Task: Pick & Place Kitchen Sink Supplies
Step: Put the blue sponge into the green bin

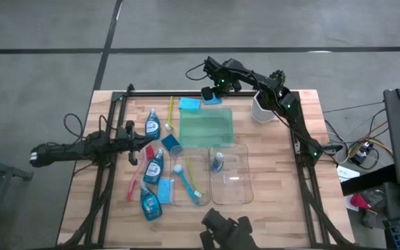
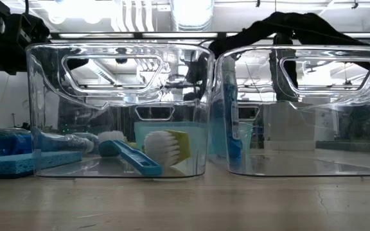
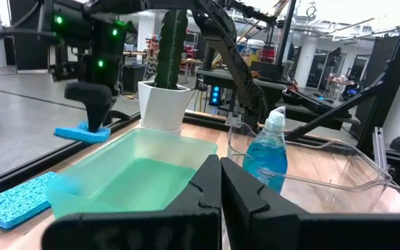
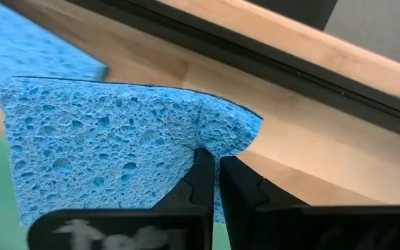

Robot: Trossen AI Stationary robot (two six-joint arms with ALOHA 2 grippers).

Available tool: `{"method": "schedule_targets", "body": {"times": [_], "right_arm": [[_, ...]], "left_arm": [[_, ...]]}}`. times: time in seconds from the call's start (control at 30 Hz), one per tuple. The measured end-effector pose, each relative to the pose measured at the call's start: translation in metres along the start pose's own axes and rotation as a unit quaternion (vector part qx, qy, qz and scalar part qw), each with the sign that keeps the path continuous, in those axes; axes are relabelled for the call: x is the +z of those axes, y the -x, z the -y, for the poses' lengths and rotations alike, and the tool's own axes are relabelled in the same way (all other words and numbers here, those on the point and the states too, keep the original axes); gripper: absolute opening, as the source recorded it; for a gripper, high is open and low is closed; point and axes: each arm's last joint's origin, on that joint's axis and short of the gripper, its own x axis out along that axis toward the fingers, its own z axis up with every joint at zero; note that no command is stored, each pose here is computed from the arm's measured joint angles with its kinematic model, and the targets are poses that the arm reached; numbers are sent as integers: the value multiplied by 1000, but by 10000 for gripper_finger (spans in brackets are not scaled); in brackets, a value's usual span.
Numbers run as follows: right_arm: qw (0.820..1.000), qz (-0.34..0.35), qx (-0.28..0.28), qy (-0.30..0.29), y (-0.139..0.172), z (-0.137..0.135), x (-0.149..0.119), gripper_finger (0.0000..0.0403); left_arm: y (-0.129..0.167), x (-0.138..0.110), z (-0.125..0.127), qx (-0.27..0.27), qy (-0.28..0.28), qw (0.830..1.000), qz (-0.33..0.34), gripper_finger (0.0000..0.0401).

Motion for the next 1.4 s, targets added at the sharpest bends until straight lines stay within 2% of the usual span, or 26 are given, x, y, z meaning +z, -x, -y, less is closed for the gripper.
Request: {"method": "schedule_targets", "body": {"times": [0.23, 0.33, 0.5, 0.8, 1.03, 1.23, 1.4], "right_arm": [[999, 31, 17, 18, 31, -18, -1, 8], [998, 32, 54, 22, 44, -25, -4, 8], [996, 25, 78, 38, 62, -36, -18, 8], [992, 61, 99, 56, 89, -56, -37, 8], [993, 20, 105, 50, 88, -70, -56, 8], [997, -29, 66, 42, 86, -80, -81, 8], [998, -38, 38, 32, 76, -84, -89, 8]], "left_arm": [[0, 0, 0, 0, 0, 1000, 0, 0], [0, 0, 0, 0, 0, 1000, 0, 0], [0, 0, 0, 0, 0, 1000, 0, 0], [0, 0, 0, 0, 0, 1000, 0, 0], [0, 0, 0, 0, 0, 1000, 0, 0], [0, 0, 0, 0, 0, 1000, 0, 0], [0, 0, 0, 0, 0, 1000, 0, 0]]}}
